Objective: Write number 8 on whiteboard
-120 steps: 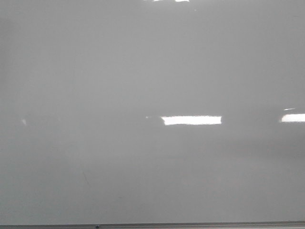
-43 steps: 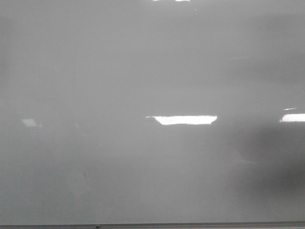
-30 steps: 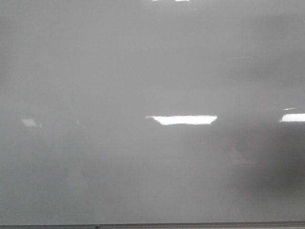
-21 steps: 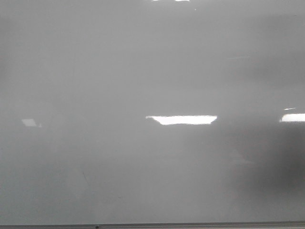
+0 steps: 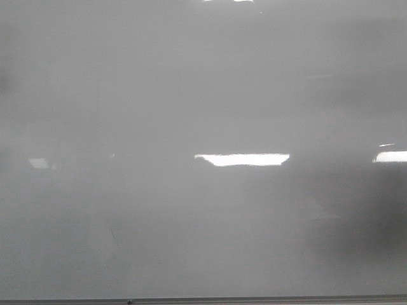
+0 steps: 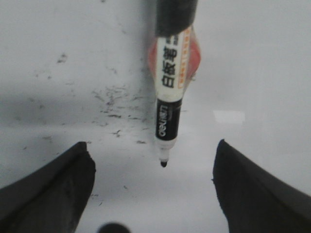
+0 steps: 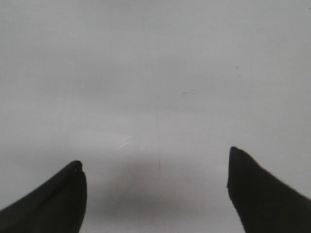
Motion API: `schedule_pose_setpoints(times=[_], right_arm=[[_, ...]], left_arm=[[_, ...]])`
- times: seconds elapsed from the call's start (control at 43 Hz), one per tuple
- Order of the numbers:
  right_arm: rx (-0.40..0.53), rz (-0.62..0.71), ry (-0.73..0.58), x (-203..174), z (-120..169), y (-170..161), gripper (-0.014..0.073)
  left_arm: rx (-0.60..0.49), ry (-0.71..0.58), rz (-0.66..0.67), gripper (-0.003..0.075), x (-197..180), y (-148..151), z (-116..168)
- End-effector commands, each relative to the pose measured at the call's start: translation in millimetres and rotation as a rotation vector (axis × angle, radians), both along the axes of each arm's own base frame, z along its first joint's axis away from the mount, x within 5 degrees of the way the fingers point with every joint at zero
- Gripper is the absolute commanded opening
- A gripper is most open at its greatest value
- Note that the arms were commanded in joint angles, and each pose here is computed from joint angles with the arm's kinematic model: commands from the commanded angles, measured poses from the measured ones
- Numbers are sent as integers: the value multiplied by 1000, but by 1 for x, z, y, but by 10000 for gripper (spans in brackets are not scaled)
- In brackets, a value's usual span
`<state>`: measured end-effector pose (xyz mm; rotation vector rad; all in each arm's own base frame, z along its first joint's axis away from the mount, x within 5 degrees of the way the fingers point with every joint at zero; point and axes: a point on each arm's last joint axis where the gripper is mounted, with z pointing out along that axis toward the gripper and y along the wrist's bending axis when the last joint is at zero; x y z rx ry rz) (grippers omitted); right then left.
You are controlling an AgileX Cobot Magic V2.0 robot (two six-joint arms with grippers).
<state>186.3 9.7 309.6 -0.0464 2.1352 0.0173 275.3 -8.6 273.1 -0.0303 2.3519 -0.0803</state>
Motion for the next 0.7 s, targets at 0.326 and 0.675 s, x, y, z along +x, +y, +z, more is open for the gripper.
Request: schedule_pose_setpoints(times=[0.326, 0.675], right_arm=[[-14, 10, -111, 4, 17, 0, 613], [-21, 11, -111, 4, 17, 0, 613]], left_arm=[[-12, -185, 7, 489, 29, -5, 5], [-10, -169, 8, 337, 37, -5, -6]])
